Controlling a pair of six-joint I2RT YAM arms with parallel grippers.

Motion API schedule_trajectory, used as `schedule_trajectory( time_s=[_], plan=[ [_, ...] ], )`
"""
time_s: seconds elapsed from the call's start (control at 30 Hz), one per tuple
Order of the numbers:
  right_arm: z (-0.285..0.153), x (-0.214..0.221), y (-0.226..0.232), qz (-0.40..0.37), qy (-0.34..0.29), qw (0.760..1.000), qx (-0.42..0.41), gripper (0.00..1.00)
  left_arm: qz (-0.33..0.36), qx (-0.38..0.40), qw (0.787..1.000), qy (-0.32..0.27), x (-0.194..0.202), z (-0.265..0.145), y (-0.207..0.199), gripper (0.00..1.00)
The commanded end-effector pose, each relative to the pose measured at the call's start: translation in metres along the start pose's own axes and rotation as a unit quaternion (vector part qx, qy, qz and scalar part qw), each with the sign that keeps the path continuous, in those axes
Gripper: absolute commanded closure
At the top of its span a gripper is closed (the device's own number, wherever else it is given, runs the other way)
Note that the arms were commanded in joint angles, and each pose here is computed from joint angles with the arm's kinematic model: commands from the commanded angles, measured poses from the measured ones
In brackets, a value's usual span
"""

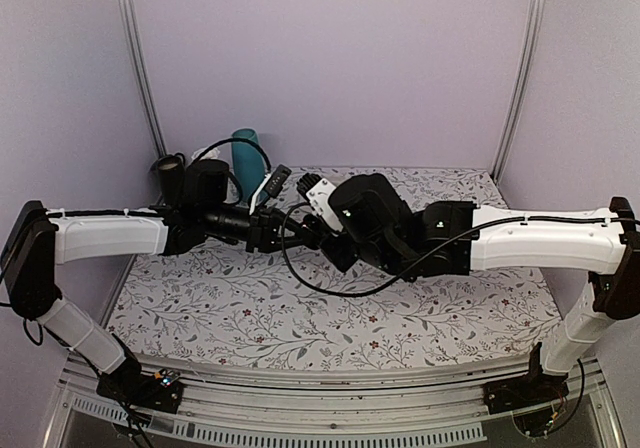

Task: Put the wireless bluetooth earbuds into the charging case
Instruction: Place the right earbud in the right side groove of the charging case.

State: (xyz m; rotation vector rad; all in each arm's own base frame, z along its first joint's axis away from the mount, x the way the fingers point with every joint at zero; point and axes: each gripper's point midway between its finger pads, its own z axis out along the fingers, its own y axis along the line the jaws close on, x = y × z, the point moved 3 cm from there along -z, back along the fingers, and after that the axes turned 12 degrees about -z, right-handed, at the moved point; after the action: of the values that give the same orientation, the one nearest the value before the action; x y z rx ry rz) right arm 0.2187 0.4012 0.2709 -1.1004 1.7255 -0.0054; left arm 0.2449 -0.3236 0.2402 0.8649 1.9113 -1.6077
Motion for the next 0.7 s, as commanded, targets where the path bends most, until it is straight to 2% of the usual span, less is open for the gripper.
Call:
schedule_trajectory(
  time_s=[0.0,0.67],
  plan=[
    [-0.007,-0.015,0.015,0.017,-0.024,0.998,-0.054,0.91,0.053,0.007,0.998,-0.045,-0.028,-0.004,-0.014,1.00],
    [-0.010,-0.032,0.014,0.051,-0.032,0.996,-0.067,0.83,0.071,0.007,0.995,-0.066,-0.031,-0.005,-0.020,1.00]
  ],
)
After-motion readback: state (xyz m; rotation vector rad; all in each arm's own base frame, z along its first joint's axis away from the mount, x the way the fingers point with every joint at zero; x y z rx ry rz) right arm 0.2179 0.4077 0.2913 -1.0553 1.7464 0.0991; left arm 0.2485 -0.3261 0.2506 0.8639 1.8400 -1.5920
